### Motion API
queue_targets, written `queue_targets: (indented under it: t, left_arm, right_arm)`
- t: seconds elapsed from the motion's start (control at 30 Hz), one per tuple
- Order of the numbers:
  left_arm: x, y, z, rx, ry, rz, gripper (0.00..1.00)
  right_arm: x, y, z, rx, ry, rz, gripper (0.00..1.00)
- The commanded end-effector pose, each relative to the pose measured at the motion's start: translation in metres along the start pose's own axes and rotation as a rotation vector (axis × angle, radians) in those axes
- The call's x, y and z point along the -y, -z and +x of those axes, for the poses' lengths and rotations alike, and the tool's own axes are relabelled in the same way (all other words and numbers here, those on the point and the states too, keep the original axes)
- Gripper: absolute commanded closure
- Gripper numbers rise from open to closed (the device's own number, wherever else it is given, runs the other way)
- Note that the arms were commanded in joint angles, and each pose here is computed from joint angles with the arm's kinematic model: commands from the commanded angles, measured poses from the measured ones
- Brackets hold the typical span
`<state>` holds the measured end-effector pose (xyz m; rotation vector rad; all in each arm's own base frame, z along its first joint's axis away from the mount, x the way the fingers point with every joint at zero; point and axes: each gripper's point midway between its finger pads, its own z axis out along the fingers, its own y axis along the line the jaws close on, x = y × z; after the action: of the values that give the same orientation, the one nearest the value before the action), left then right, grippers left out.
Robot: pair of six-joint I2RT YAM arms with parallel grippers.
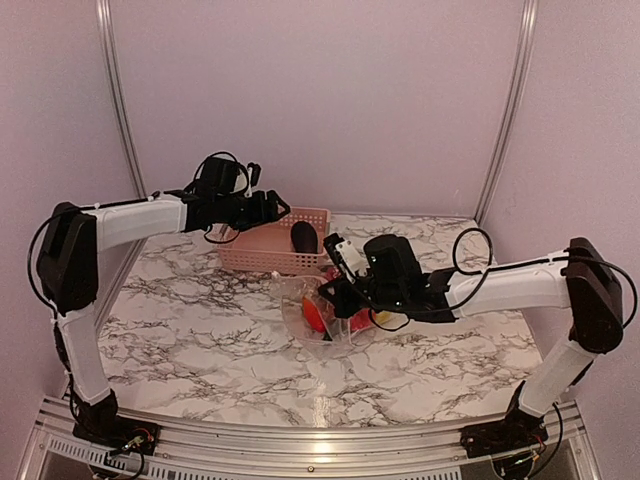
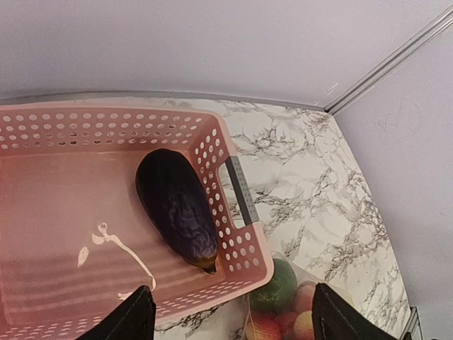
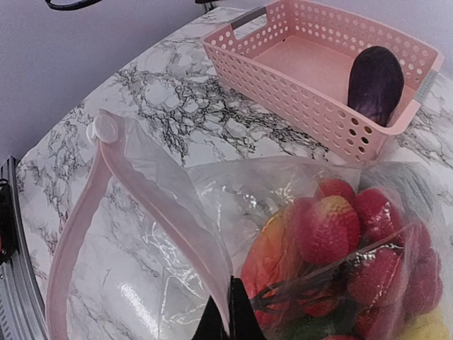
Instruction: Open the zip-top bag and remove the fake food
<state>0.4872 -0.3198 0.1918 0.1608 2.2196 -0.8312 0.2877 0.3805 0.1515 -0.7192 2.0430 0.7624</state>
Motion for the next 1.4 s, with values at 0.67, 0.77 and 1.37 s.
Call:
queue_targets:
  t: [0.67,0.77,1.37]
  left_arm:
    - [0.082,0.155,0.182,0.184,-0.158,0.187,0.52]
    - [0.089,0.149,0.198,0.137,-0.129,0.213,0.58]
    - [0.037,0.073,0.241,0.010,0.185,0.052,0.70]
  right_arm:
    - [-0.059,-0.037,-0.016,0.001,-0.037,-0.095,1.00]
    - [-0.063,-0.040,-0.020,0.003,-0.036,-0.095,1.00]
    - [-0.075,-0.012,-0.054,0.078,-0.043,-0.137,0.65]
